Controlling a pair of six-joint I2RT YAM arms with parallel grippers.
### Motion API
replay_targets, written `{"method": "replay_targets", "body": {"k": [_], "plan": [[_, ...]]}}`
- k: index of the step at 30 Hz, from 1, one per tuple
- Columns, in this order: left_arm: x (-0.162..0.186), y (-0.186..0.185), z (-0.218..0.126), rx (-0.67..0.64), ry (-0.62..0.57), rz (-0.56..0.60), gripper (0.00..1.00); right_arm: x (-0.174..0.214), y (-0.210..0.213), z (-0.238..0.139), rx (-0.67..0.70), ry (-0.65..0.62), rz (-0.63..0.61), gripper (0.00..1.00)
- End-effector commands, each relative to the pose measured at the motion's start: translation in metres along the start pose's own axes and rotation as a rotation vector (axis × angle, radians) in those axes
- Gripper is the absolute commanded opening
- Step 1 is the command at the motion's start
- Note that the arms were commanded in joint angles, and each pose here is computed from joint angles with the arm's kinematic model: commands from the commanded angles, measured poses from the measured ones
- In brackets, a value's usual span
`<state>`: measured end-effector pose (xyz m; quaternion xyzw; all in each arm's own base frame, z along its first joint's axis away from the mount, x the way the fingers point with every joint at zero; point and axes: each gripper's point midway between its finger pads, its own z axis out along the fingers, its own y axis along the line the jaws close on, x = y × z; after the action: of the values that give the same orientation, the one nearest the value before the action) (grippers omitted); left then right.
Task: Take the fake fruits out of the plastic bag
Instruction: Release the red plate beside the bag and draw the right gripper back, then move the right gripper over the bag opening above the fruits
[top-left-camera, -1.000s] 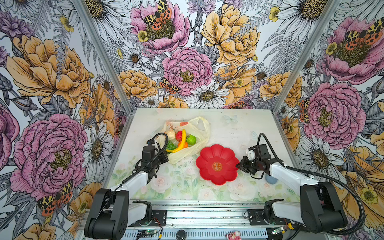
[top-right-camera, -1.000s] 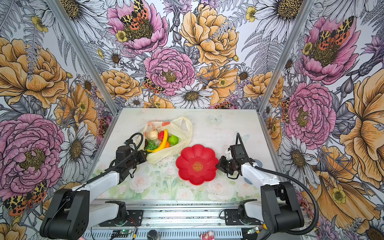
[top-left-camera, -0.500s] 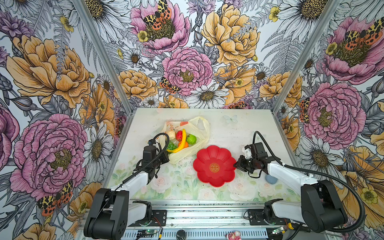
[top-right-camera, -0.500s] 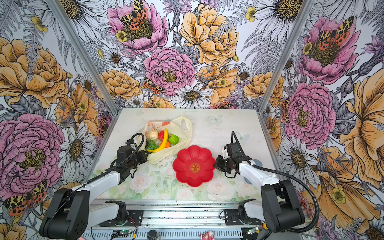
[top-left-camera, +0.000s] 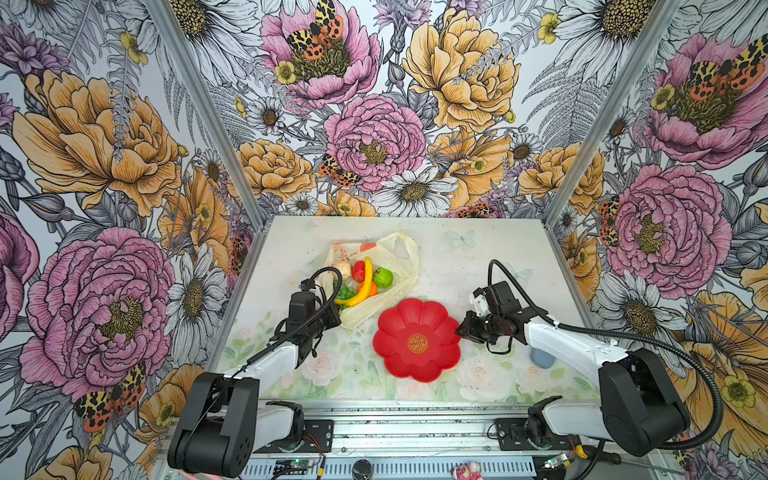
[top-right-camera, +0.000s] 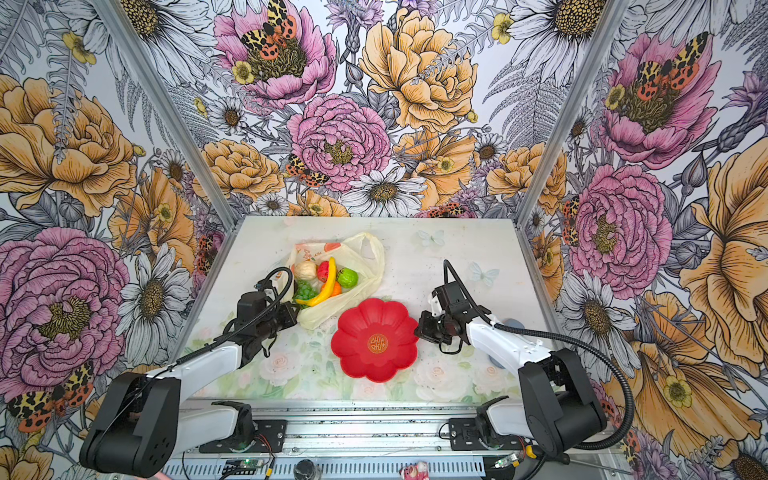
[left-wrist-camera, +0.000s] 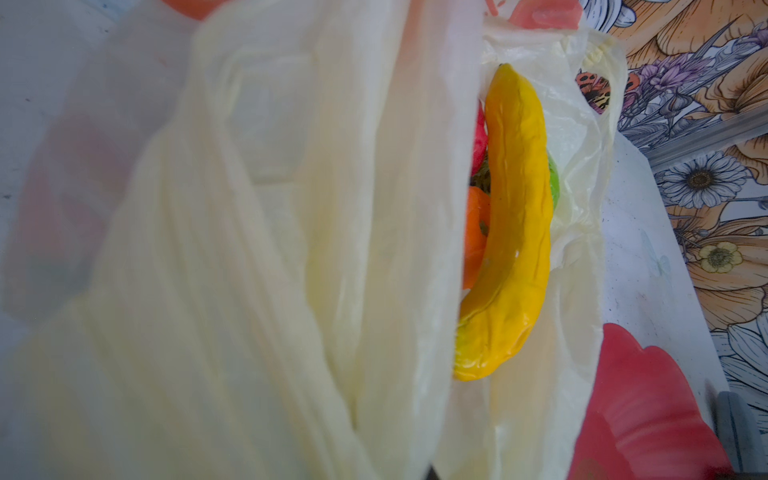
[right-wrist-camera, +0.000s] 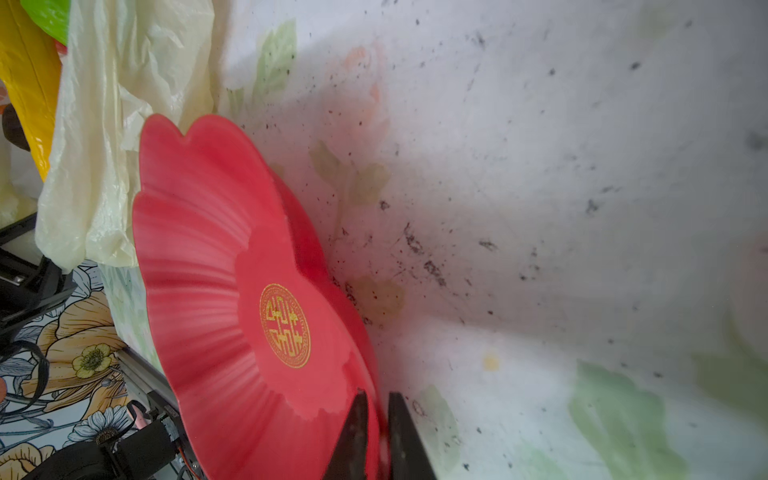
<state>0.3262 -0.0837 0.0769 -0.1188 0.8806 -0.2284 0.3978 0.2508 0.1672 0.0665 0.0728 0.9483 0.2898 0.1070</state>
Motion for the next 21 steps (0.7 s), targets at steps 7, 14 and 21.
{"method": "replay_targets", "body": {"k": [7, 14, 21], "plan": [[-0.010, -0.012, 0.002, 0.023, -0.023, 0.055, 0.11, -0.034, -0.004, -0.023, 0.138, -0.136, -0.055, 0.37], [-0.020, -0.017, 0.014, 0.022, -0.033, 0.058, 0.09, -0.075, 0.024, -0.066, 0.138, -0.334, -0.083, 0.43], [-0.046, -0.058, 0.049, 0.084, -0.028, 0.115, 0.08, -0.106, 0.048, -0.078, 0.131, -0.395, -0.113, 0.44]]}}
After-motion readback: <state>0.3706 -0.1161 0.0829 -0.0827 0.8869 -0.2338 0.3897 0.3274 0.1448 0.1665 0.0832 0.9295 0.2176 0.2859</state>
